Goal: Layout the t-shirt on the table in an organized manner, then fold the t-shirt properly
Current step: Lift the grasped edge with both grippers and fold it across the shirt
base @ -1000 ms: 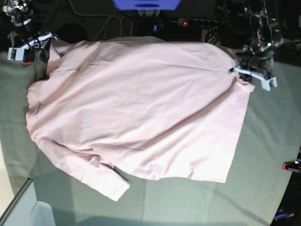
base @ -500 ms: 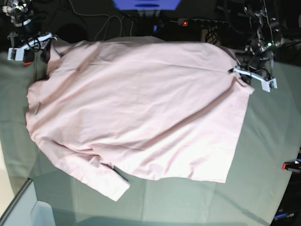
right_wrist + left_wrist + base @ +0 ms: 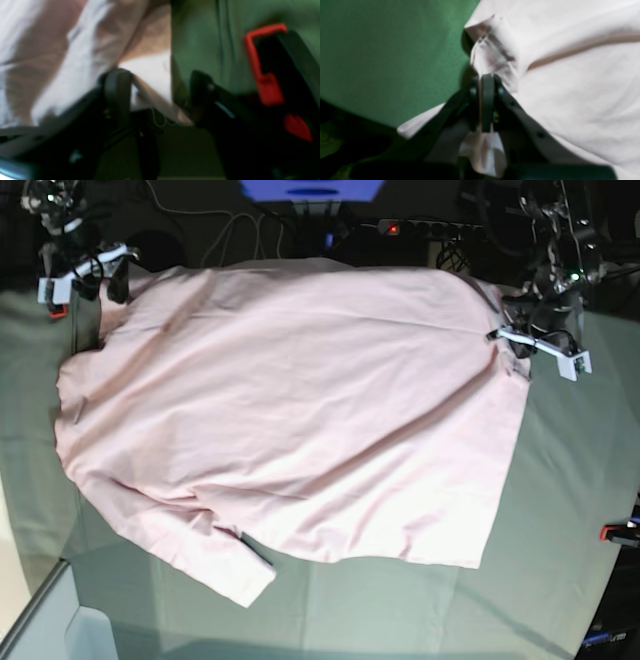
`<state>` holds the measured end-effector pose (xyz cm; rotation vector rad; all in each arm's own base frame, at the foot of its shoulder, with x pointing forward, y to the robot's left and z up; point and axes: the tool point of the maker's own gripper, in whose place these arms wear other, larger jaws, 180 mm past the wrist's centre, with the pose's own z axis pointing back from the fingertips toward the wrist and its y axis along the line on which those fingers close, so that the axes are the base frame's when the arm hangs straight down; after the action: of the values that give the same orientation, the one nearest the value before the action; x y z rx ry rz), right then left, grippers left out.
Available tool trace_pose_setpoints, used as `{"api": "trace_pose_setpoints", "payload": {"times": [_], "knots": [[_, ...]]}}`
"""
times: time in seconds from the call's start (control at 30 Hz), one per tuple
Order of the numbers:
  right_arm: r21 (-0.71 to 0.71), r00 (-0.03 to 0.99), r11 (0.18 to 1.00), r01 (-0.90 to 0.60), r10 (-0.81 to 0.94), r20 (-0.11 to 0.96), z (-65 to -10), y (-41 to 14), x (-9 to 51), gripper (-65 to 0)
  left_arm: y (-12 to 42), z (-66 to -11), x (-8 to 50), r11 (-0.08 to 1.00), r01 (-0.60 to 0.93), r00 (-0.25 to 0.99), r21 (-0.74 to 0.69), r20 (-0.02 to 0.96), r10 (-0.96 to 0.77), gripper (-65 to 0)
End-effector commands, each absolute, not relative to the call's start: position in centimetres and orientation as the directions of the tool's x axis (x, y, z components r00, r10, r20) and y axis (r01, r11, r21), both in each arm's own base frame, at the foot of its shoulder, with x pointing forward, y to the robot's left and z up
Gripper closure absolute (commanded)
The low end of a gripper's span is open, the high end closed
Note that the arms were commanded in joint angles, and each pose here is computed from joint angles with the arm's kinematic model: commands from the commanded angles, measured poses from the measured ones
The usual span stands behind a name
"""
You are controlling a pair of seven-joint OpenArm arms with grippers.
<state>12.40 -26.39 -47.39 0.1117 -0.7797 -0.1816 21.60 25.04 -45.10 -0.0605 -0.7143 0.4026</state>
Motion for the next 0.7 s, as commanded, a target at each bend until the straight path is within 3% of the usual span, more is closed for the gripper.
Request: {"api": "trace_pose_setpoints", "payload": {"times": [0.0,0.1,0.13,0.53,0.67], "knots": [[0.165,0.715,0.982,0.09,-0.179,0.676,-47.6,-26.4,12.4,-24.0,25.6,-44.1,22.3,0.924,-0.333,0.658,-0.187,0.656,0.37,-0.1],[0.157,0.729,0.985,0.069,-0.157,0.666,-48.0,-27.0,12.6,-1.3,25.7,-44.1,22.3,0.924,-0.334,0.656,-0.187,0.657,0.371,-0.1],[0.151,0.719,0.986,0.067,-0.153,0.678,-47.7,-27.4,13.4,0.0,25.7,-44.0,22.4,0.924,-0.334,0.655,-0.188,0.658,0.371,-0.1],[-0.02,0.608,1.0,-0.017,0.026,0.793,-40.2,-33.9,26.7,0.0,25.8,-39.2,30.1,0.922,-0.302,0.521,-0.244,0.767,0.374,-0.1],[-0.018,0.558,1.0,-0.006,0.018,0.83,-37.8,-34.8,31.1,0.0,25.9,-37.3,32.7,0.92,-0.288,0.473,-0.265,0.796,0.378,-0.1]]}}
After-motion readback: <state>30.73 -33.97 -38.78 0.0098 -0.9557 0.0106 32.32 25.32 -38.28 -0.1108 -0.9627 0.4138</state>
